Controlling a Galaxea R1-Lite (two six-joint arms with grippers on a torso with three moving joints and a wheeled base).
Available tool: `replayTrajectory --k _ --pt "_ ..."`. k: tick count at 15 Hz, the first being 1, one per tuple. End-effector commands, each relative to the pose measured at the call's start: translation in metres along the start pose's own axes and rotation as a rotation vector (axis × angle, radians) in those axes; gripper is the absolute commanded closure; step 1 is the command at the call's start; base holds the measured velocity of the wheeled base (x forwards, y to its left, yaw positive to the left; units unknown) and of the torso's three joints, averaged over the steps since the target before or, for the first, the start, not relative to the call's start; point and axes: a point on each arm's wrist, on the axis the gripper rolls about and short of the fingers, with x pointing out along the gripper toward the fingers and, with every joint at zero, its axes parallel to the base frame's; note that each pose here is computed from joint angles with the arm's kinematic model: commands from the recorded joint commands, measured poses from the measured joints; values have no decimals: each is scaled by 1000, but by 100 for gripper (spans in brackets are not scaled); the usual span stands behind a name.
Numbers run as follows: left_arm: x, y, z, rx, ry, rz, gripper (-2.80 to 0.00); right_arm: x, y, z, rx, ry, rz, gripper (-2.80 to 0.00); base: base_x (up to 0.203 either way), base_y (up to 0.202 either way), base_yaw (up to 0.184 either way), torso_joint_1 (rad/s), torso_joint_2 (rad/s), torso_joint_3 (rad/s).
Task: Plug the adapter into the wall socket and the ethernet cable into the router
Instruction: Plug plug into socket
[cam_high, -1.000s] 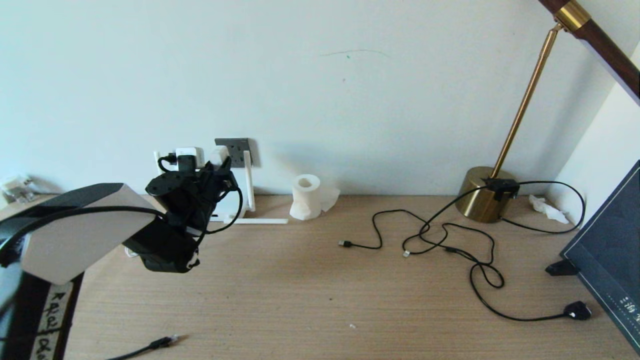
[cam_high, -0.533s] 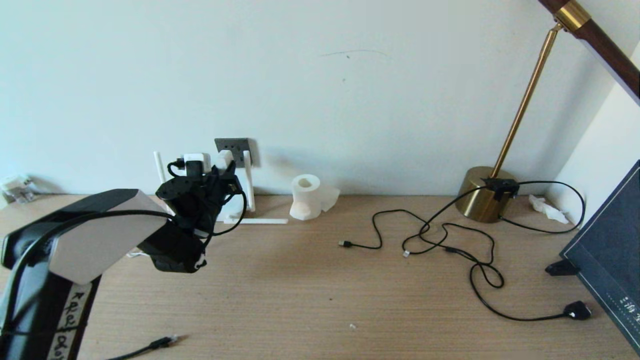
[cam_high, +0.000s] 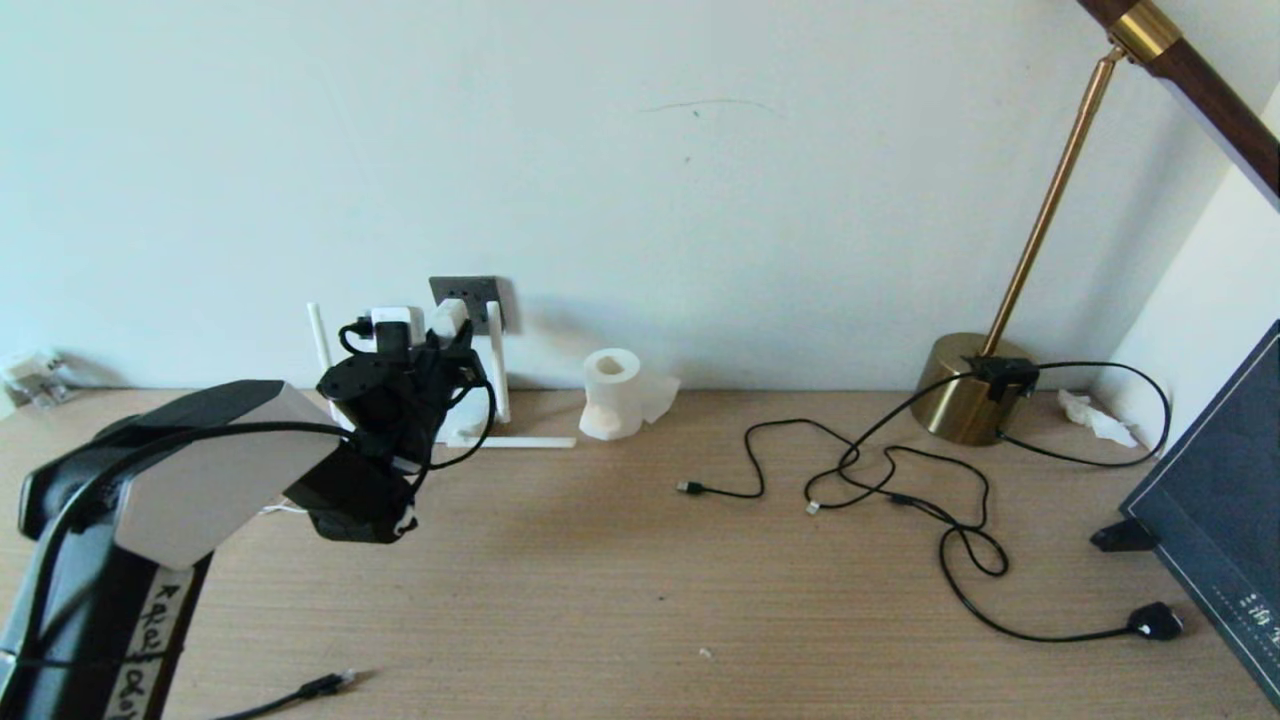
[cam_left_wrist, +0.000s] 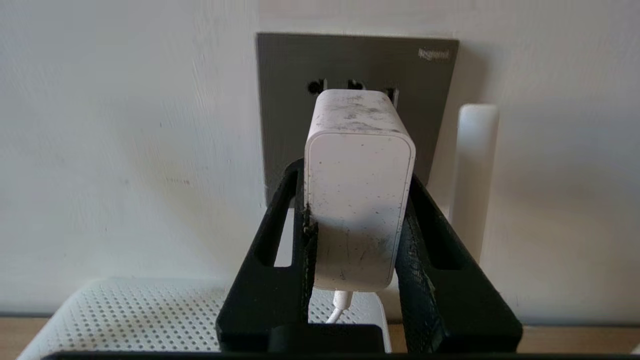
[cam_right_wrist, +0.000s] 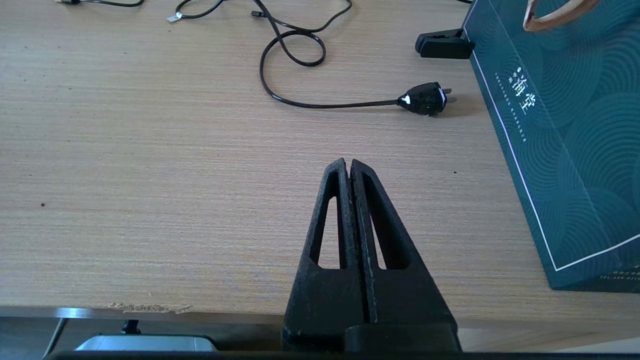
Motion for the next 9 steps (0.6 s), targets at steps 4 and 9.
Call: replayTrajectory --k 4,9 --pt "1 2 1 0 -14 4 0 0 0 0 -1 2 0 0 0 0 0 0 0 0" --pt "8 4 -1 1 -39 9 0 0 0 0 -1 2 0 0 0 0 0 0 0 0"
